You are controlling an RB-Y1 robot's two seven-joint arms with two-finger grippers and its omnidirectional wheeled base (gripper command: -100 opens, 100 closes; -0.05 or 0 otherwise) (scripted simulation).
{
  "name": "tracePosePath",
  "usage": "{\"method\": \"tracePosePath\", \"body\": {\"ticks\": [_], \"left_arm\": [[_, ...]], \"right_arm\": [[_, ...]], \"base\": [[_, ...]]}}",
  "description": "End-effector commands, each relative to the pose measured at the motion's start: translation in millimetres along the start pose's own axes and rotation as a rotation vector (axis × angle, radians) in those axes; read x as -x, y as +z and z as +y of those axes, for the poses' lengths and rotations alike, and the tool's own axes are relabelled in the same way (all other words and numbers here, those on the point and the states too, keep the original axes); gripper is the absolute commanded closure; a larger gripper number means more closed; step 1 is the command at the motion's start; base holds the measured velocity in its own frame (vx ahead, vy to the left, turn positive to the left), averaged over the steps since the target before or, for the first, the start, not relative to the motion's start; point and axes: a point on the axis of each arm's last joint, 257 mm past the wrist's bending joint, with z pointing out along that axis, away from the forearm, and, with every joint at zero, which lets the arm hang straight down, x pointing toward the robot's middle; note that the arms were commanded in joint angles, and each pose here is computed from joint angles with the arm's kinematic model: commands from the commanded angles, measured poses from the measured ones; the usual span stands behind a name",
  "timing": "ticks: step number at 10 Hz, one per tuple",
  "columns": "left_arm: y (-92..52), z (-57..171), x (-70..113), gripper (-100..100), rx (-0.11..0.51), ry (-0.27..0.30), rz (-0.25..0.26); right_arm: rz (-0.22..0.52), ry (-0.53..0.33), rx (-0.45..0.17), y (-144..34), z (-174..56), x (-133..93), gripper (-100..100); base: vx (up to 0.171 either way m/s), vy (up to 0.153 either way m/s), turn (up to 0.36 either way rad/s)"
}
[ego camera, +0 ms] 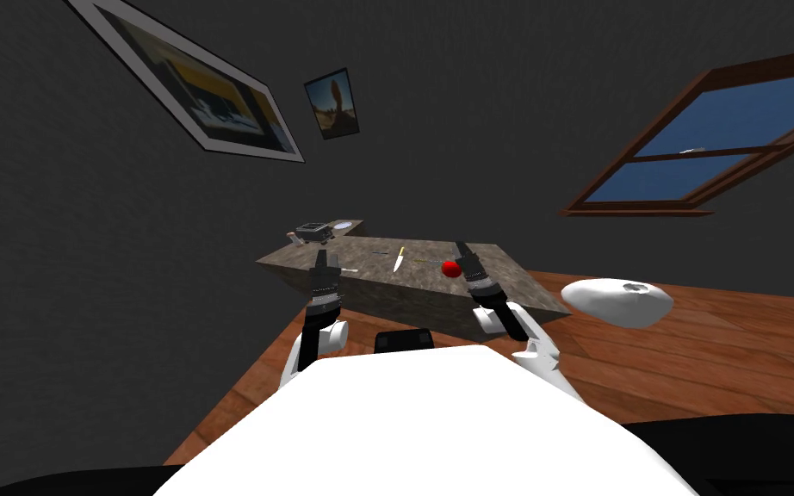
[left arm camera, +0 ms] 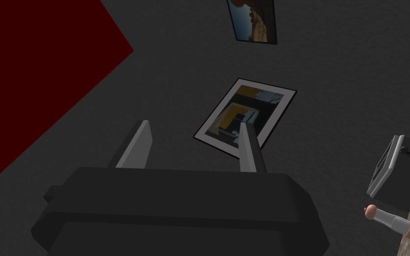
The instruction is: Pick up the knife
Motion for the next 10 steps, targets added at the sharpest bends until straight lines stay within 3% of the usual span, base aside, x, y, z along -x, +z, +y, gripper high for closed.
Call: {"method": "tracePosePath", "body": {"ticks": [1,2,7,10], "left_arm": [[0.0,0.0,0.0,0,0.0,0.0,0.0],[0.0,0.0,0.0,0,0.0,0.0,0.0],[0.0,0.0,0.0,0,0.0,0.0,0.0],[0.0,0.0,0.0,0,0.0,0.0,0.0]], "right_arm": [[0.058,-0.067,-0.026,-1.8,-17.8,-7.1,-100],[0.071,-0.076,-0.025,-1.9,-17.7,-7.8,-100],[0.262,-0.305,-0.101,-17.7,-76.2,-22.2,-100],[0.328,-0.38,-0.135,-27.6,-99.8,-21.6,-100]], "base": [[0.018,0.075,0.019],[0.017,0.063,0.005],[0.017,0.079,0.036],[0.02,0.067,0.037]]}}
